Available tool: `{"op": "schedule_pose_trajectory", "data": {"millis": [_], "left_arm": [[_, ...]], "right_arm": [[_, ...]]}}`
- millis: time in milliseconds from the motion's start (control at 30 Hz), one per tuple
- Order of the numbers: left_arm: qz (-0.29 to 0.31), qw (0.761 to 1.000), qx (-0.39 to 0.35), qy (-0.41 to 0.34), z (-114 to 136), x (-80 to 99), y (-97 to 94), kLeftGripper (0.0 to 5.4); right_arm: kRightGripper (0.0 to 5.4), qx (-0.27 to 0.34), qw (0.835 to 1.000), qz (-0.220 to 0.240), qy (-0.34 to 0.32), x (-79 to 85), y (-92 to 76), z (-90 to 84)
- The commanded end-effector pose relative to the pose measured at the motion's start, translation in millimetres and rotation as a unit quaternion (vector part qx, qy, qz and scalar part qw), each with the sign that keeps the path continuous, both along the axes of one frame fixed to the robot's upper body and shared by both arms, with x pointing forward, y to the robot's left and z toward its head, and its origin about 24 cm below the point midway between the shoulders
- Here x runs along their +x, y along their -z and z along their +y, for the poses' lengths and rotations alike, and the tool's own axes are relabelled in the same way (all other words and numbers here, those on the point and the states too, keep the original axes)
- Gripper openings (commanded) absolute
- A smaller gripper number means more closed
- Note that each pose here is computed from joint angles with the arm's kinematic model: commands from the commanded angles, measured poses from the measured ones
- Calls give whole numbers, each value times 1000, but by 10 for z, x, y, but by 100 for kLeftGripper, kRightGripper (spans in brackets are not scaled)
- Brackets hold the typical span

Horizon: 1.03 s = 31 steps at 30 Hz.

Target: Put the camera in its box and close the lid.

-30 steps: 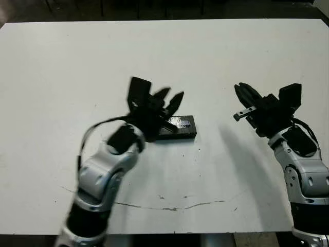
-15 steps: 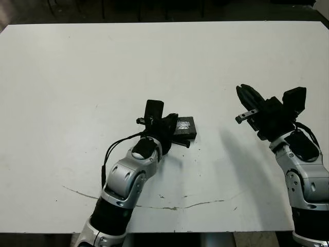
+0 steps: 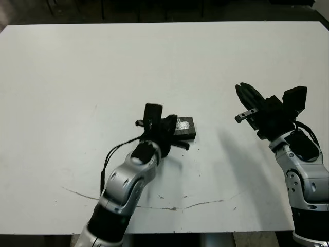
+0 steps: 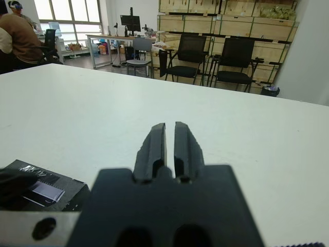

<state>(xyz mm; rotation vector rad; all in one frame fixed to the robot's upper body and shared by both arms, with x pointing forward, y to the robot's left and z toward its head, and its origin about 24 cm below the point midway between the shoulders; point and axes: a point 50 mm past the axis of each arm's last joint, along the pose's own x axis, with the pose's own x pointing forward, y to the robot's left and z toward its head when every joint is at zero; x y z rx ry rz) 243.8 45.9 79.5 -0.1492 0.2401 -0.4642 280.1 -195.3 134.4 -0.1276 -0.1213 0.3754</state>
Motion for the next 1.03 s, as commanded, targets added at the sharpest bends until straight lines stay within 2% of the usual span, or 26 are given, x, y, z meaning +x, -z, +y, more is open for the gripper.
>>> {"op": "schedule_pose_trajectory", "data": {"millis": [33,200,300,367,433,500,633,867,1033], "left_arm": [[-38,999,24,-20,272,-34,-50,1],[-185,979,46,-67,670,87,-512,1],[-227,968,46,-95,914,181,-672,1],[-235,964,39,-114,1066,258,-700,1],[-236,961,36,-141,1218,336,-668,1],[-227,958,33,-171,1352,397,-598,1],[-217,953,15,-210,1488,451,-433,1],[-234,943,15,-237,1476,462,-330,1],[-228,946,7,-231,1412,430,-264,1]], "right_arm": [[0,3,1000,10,2,-3,65,20],[0,16,1000,1,3,32,73,74],[0,24,1000,-1,9,63,70,97],[0,10,999,-21,21,76,64,104],[0,-27,997,-53,48,75,86,107],[0,-47,995,-60,70,67,131,117],[0,-27,995,-48,89,62,234,109],[0,-4,994,-47,95,67,248,99],[0,-2,995,-45,92,50,245,103]]}}
